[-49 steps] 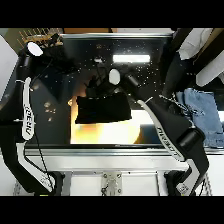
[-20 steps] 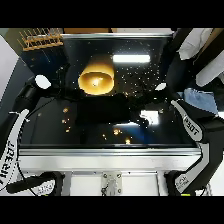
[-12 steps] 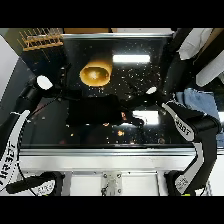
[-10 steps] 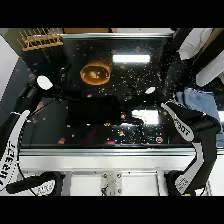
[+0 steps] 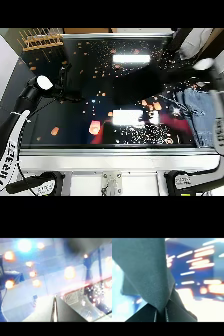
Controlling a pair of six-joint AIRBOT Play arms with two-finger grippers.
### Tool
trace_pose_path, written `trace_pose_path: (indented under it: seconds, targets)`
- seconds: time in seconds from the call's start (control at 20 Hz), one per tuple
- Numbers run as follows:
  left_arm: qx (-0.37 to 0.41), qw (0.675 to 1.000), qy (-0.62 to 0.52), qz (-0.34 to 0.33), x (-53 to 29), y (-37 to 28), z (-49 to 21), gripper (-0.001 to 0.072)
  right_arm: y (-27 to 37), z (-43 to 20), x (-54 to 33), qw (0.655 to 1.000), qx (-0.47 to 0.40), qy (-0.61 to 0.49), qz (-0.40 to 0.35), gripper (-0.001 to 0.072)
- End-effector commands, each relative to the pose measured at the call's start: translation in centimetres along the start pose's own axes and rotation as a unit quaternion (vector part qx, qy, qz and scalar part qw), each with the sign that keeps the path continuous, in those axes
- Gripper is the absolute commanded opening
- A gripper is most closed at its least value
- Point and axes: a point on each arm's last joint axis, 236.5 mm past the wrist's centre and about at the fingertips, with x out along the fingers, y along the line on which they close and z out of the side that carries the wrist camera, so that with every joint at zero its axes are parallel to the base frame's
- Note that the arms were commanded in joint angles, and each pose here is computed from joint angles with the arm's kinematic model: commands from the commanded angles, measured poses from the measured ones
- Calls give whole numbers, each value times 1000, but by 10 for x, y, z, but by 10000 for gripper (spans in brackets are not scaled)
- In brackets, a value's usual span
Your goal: Fold the clothes and pants, and hang the long-sleeved shirts on hangers.
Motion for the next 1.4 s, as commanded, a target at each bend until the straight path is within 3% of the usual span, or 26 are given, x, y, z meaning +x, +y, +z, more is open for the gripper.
trace_pose_path:
  seconds: [0.0, 0.35, 0.95, 1.35]
  targets:
    - [0, 1000, 0, 0, 0, 0, 0, 9, -95, 37, -109, 987, 75, -100, -101, 14]
    - [0, 1000, 1, 0, 0, 0, 0, 9, -195, -3, -196, 953, 222, -114, -171, 13]
    - [0, 1000, 2, 0, 0, 0, -1, 9, -231, -154, -218, 894, 285, 102, -331, 14]
    - [0, 1000, 2, 0, 0, 0, -1, 9, -240, -193, -207, 876, 306, 143, -346, 14]
